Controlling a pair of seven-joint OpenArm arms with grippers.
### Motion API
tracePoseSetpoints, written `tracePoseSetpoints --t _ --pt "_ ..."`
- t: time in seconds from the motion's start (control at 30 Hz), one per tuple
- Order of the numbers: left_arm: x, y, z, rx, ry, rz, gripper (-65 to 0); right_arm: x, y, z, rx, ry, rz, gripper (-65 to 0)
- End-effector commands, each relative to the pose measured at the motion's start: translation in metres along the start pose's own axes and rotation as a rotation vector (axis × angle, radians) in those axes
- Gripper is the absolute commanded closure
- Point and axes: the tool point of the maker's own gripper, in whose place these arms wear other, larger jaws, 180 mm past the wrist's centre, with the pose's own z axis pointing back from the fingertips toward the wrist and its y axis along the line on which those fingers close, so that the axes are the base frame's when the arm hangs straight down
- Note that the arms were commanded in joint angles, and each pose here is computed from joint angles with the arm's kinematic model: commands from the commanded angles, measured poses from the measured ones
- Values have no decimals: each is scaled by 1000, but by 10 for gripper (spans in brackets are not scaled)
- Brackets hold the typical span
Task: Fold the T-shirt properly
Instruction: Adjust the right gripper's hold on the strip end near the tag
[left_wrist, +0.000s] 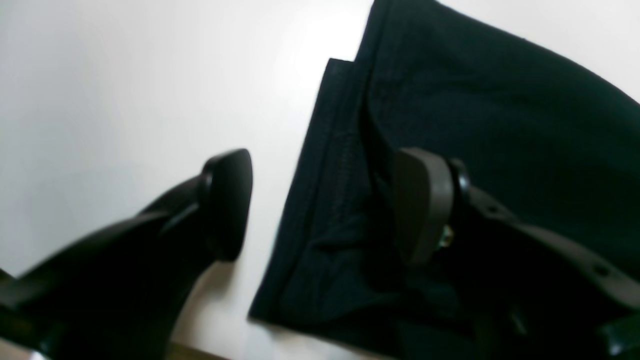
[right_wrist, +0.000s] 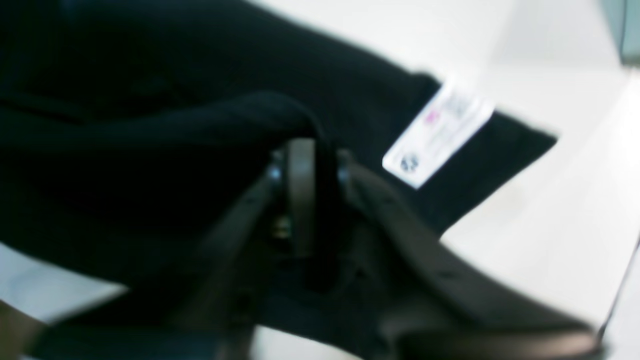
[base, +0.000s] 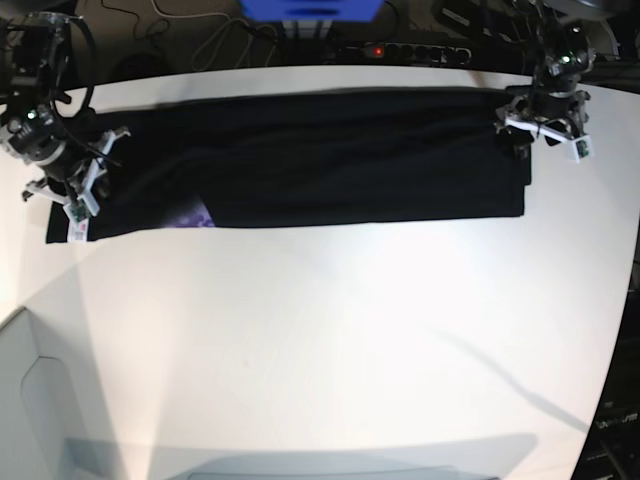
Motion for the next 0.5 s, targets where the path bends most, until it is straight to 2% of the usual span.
tracePoseSetpoints --t 0.0,0.07,0.13,0.2,0.27,0.33,0.47 --pt "8 3 4 6 -28 -9 -424 12 -10 3 -16 -42 21 -202" --pt "8 3 4 6 -28 -9 -424 13 -26 5 -68 -33 20 -292" --pt "8 3 4 7 -28 -8 -424 10 -44 13 -141 -30 -14 -348" --pt "8 3 4 6 -26 -7 -424 15 -58 24 -214 -61 -59 -372" --pt "8 4 4 9 -27 -8 -424 20 -59 33 -248 -83 -69 -373" --pt "8 4 4 10 -28 -4 -424 19 -45 33 -230 -85 -66 -373" --pt "9 4 3 10 -31 -3 -424 10 -5 13 -127 -58 -85 -373"
